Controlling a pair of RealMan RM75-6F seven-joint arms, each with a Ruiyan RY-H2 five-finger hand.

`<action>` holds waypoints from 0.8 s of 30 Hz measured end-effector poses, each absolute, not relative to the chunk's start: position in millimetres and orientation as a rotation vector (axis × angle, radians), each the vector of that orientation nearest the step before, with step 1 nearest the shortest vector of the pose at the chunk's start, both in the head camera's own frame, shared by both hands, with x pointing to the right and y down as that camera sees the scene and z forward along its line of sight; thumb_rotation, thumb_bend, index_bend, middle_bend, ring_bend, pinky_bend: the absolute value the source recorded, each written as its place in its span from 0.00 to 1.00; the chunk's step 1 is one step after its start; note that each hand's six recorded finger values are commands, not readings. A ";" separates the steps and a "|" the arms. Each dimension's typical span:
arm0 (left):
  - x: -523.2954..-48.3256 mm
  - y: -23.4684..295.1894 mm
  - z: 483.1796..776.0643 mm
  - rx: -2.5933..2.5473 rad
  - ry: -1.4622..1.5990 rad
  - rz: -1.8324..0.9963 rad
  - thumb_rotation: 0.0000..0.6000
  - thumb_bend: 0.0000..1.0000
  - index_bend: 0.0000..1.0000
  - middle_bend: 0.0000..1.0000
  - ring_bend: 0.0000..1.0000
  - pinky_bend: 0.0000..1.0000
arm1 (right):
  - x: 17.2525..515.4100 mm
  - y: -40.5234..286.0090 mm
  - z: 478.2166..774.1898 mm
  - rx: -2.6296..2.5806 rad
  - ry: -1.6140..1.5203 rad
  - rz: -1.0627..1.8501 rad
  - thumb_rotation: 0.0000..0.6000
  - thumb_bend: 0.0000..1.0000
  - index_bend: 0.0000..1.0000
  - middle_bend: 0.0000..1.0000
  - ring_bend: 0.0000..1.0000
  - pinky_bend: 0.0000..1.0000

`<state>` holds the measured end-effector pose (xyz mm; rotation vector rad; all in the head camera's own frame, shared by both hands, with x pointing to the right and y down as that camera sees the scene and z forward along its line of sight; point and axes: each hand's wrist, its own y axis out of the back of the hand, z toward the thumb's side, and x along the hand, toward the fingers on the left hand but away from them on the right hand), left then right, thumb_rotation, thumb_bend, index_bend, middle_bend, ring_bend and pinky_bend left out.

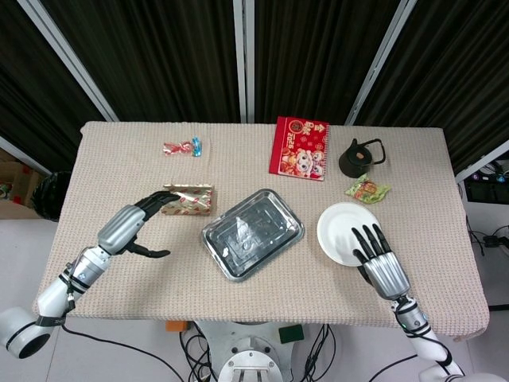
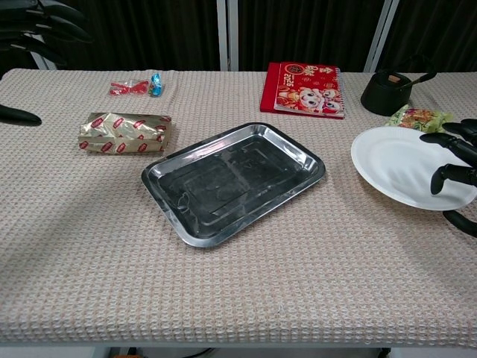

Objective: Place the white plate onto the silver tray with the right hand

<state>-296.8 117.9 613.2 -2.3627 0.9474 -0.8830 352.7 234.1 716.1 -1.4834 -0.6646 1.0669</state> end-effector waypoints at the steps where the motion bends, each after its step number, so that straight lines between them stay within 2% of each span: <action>1: -296.9 118.2 613.5 -2.364 0.947 -0.883 1.00 0.06 0.11 0.13 0.07 0.19 | 352.3 234.2 716.3 -1.484 -0.666 1.067 1.00 0.34 0.49 0.07 0.00 0.00; 10: -296.0 118.7 613.3 -2.370 0.940 -0.882 1.00 0.06 0.11 0.13 0.07 0.19 | 351.8 231.1 711.9 -1.469 -0.696 1.048 1.00 0.44 0.58 0.08 0.00 0.00; 18: -293.0 120.1 615.5 -2.377 0.930 -0.884 1.00 0.06 0.11 0.13 0.07 0.19 | 353.9 225.1 706.7 -1.447 -0.729 1.036 1.00 0.47 0.64 0.09 0.00 0.00; 24: -292.6 119.8 615.8 -2.377 0.930 -0.884 1.00 0.06 0.11 0.13 0.07 0.19 | 354.0 216.5 696.5 -1.404 -0.782 1.001 1.00 0.48 0.73 0.13 0.00 0.00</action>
